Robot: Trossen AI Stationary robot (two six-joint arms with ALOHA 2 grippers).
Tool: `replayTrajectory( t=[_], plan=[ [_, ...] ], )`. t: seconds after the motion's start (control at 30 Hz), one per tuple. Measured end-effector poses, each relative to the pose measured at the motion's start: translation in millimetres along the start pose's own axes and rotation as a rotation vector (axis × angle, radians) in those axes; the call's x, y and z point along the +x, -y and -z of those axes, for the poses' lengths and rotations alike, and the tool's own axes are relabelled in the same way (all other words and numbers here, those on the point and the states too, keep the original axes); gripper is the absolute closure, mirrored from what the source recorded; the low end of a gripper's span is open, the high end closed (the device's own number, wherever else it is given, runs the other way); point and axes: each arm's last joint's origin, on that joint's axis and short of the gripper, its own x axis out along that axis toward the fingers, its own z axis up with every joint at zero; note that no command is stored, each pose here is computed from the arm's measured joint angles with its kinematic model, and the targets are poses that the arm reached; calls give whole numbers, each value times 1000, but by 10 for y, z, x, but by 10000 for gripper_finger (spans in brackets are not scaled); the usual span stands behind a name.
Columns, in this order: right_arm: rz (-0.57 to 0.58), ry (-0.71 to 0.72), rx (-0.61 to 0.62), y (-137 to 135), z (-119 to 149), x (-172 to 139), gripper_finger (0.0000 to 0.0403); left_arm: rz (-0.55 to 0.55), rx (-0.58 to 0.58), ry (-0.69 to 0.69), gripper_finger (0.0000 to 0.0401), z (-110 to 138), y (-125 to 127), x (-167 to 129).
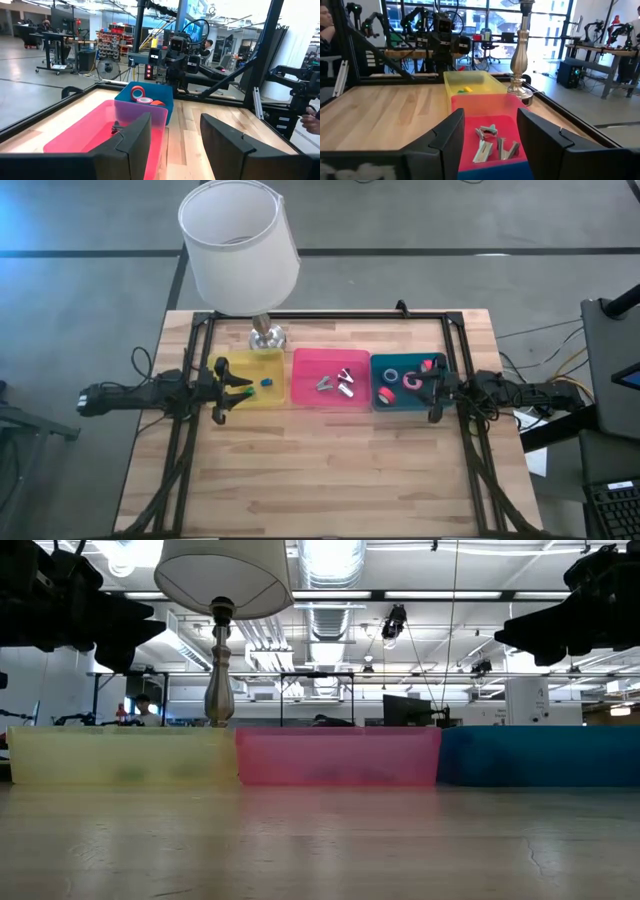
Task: Pick and place Stapler, Stapler remover, tape
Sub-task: Return to Home Position
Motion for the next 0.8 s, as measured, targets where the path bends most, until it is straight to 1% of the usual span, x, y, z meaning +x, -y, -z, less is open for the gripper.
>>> replayTrajectory(
  t=[0.53, 0.8],
  plan=[
    [0, 0, 4, 0, 0, 0, 234, 0, 0, -1, 227, 1, 0, 0],
    [0, 0, 4, 0, 0, 0, 227, 1, 0, -1, 227, 1, 0, 0]
  ],
)
